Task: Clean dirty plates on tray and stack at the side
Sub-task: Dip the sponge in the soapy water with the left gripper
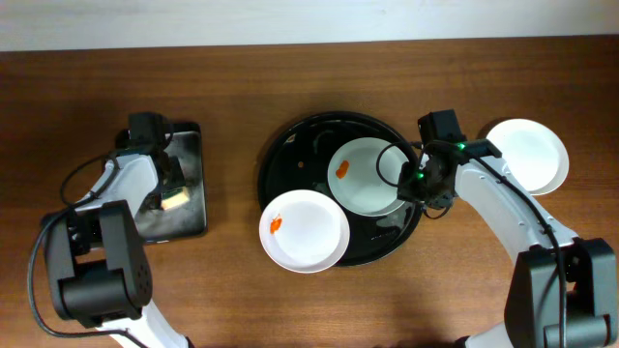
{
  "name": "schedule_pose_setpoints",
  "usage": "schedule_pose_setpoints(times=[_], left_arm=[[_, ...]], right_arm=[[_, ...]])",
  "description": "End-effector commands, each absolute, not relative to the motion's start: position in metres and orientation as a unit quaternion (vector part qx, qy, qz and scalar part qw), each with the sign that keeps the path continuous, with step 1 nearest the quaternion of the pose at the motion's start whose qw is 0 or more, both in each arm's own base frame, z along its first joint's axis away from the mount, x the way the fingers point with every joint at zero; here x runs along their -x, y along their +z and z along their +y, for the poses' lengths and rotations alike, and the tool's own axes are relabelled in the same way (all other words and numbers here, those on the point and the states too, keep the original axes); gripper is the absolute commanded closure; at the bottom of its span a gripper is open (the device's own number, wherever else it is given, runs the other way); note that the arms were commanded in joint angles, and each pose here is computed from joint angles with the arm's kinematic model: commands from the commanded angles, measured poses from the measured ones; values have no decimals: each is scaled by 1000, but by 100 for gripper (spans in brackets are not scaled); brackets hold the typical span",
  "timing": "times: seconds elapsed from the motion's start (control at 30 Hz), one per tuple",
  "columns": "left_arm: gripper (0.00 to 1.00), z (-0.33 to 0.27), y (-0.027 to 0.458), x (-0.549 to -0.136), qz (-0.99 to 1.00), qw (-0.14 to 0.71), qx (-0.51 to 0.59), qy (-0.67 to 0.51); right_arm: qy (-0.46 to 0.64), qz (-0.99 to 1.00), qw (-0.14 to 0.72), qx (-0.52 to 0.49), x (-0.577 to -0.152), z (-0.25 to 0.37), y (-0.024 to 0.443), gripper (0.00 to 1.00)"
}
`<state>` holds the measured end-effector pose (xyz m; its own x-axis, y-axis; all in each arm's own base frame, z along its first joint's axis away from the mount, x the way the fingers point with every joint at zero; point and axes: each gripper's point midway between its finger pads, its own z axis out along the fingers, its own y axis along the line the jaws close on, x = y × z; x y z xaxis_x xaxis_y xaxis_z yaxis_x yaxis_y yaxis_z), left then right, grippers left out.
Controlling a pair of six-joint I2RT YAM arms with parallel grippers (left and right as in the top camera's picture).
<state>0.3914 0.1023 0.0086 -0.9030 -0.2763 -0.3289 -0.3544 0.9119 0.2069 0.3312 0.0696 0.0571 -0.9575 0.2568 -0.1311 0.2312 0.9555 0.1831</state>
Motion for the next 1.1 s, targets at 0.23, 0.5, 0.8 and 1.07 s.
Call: schedule_pose_setpoints(times=[0.23, 0.5, 0.8, 1.07], left_arm=[[53, 45, 48, -374, 972, 90, 214, -37], [87, 56, -7, -366, 967, 80, 242, -4], [100, 38, 95, -395, 978, 192, 78, -2], [100, -146, 181, -443, 921, 320, -132, -177]], right_arm=[[84, 987, 67, -120, -328, 74, 57, 56], [96, 986, 63, -118, -328, 78, 58, 56], [122, 976, 66, -170, -335, 41, 60, 54], [136, 974, 63, -171, -347, 53, 43, 50]])
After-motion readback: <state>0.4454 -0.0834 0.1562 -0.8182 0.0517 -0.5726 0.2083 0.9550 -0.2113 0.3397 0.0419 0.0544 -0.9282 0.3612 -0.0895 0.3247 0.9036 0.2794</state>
